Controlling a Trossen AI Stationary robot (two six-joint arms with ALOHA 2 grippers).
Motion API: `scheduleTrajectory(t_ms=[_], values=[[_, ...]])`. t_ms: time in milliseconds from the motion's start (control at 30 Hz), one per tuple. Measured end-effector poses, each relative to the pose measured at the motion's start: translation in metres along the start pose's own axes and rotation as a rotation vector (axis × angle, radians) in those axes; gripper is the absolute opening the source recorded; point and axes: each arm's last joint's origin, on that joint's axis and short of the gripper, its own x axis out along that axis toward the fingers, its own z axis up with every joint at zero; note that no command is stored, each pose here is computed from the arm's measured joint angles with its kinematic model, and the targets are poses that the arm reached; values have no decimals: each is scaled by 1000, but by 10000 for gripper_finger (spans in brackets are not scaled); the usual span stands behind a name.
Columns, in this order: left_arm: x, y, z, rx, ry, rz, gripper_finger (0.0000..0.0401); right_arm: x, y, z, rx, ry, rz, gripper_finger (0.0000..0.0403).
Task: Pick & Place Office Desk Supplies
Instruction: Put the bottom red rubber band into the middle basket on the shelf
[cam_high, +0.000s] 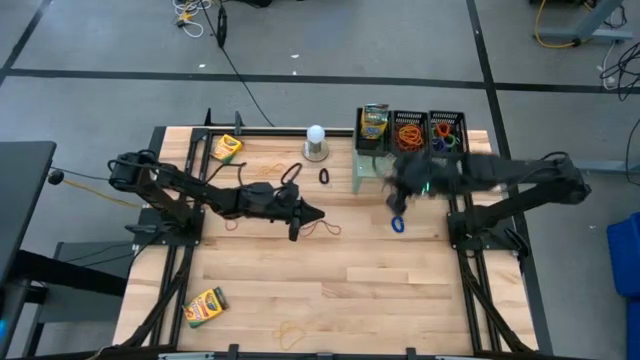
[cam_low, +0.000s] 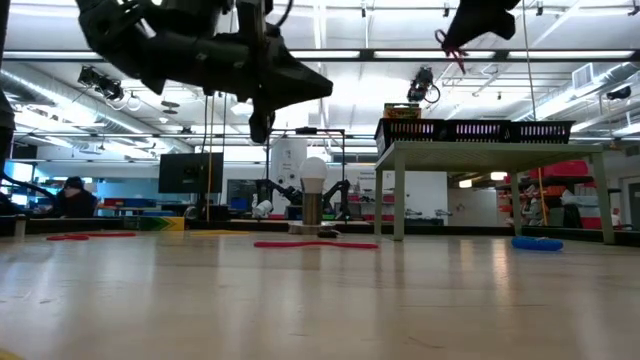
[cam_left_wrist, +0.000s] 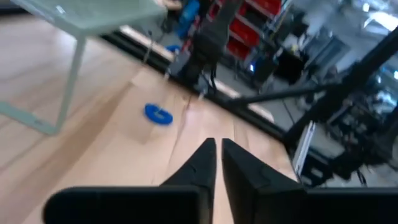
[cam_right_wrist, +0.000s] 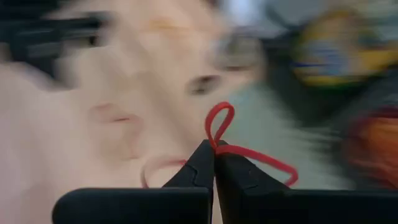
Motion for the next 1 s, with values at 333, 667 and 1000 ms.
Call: scheduleTrajectory(t_ms=[333,667,1000], values=[[-3,2,1,-8,-80,39,10,26,-112,32,105,132,-404,5],[-3,1,2,-43,-91,31,13,79,-161,33,178,328,-351,42],[-3,6,1,-58,-80,65,11,78,-161,36,252,333,-368,192]])
